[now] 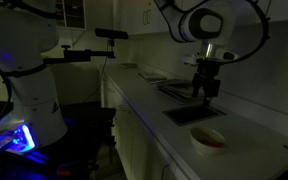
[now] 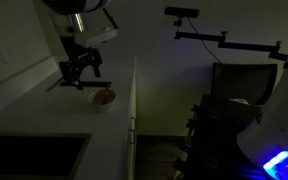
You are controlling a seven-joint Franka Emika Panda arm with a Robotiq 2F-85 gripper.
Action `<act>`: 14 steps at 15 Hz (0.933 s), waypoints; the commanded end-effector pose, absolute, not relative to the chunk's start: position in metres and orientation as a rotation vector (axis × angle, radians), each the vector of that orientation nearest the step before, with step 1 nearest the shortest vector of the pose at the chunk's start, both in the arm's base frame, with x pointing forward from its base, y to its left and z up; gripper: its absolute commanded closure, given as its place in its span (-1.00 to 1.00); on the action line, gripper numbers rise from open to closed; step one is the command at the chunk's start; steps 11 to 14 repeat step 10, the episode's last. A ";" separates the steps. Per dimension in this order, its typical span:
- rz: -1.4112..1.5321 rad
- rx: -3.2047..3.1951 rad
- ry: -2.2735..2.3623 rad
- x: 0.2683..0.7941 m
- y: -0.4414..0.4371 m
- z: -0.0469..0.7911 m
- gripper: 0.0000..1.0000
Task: Move the bowl to the left
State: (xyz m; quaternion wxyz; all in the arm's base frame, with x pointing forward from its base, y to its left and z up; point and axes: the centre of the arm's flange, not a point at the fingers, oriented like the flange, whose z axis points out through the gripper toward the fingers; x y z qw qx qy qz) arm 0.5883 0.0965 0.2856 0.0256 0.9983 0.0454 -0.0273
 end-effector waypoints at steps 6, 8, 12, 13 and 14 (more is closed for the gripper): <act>-0.156 3.143 0.261 0.566 0.092 0.311 -1.00; -0.164 3.143 0.293 0.565 0.092 0.311 -1.00; -0.152 3.139 0.336 0.565 0.093 0.312 -1.00; -0.152 3.139 0.336 0.565 0.093 0.312 -1.00; -0.152 3.139 0.336 0.565 0.093 0.312 -1.00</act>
